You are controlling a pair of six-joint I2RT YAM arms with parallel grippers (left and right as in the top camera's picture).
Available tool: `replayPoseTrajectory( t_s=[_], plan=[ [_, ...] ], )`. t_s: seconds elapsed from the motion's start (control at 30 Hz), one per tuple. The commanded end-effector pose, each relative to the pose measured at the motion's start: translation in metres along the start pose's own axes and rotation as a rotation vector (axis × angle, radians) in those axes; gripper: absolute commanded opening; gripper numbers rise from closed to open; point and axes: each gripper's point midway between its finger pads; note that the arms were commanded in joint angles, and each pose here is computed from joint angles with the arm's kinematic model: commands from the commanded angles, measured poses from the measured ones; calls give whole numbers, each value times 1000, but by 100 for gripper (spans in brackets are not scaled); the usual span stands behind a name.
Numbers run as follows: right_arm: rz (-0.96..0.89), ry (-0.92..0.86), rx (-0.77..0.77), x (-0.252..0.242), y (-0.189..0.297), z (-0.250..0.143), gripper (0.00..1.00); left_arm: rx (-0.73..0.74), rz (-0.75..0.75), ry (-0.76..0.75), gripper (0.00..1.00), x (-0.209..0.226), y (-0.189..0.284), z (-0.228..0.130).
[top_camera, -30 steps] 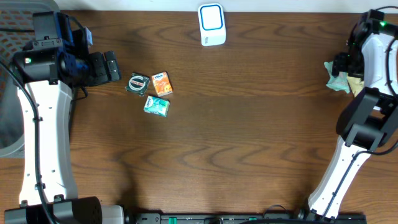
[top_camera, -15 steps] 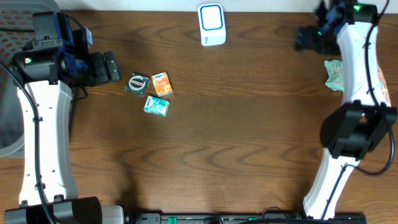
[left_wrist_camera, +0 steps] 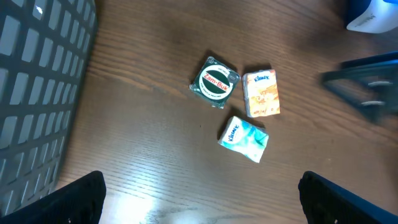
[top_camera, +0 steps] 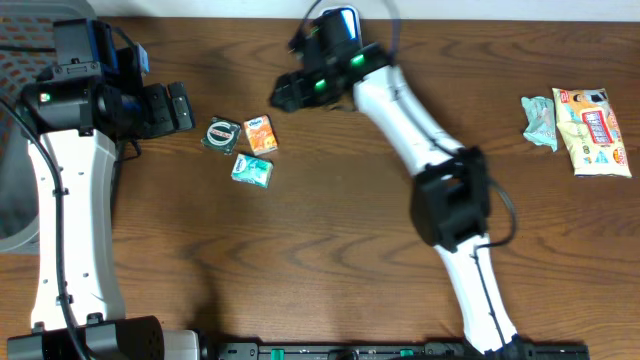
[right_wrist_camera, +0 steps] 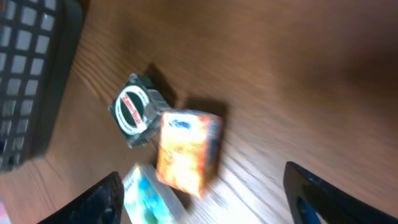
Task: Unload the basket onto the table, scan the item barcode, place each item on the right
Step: 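Reach the right gripper to the orange Kleenex pack and grasp it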
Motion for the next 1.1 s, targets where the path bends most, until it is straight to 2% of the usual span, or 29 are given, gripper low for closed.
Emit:
replayPoseTrajectory(
  t_s=[0.0,0.07,0.2,0.23,0.27,0.3,0.43,0.53,0.6,0.73,0.8,0.9,1.07],
  plan=[
    [15,-80,22,11,-36,-12,70,5,4,10,98,1,-2,-1],
    [-63,-137,42,3,-52,-23,66,5,4,10,98,1,-2,-1],
    [-119,-158,101,-3,-80,-49,64,5,4,10,98,1,-2,-1],
    [-120,-160,110,-3,-81,-52,61,5,4,10,98,1,-2,-1],
    [-139,-167,130,-7,-84,-59,54,5,4,10,98,1,-2,-1],
    [-183,-179,158,-14,-82,-67,54,5,4,10,98,1,-2,-1],
    [-405,-220,234,-50,-49,-87,54,5,4,10,98,1,-2,-1],
    [-623,-225,287,-77,2,-95,44,5,4,10,98,1,-2,-1],
    [-708,-220,303,-84,29,-95,41,5,4,10,98,1,-2,-1],
    [-840,-193,300,-80,87,-86,42,5,4,10,98,1,-2,-1],
    [-838,-183,287,-72,101,-80,43,5,4,10,98,1,-2,-1],
    [-723,-97,297,-50,95,-74,47,5,4,10,98,1,-2,-1],
    [-623,216,424,-32,64,-88,52,5,4,10,98,1,-2,-1]
  ],
)
Point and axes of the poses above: each gripper's point midway between its finger pads, its own y axis back along the fingers, its own x axis along the line the jaws close on, z = x × y, and after that the axes turned 11 degrees about y, right-handed
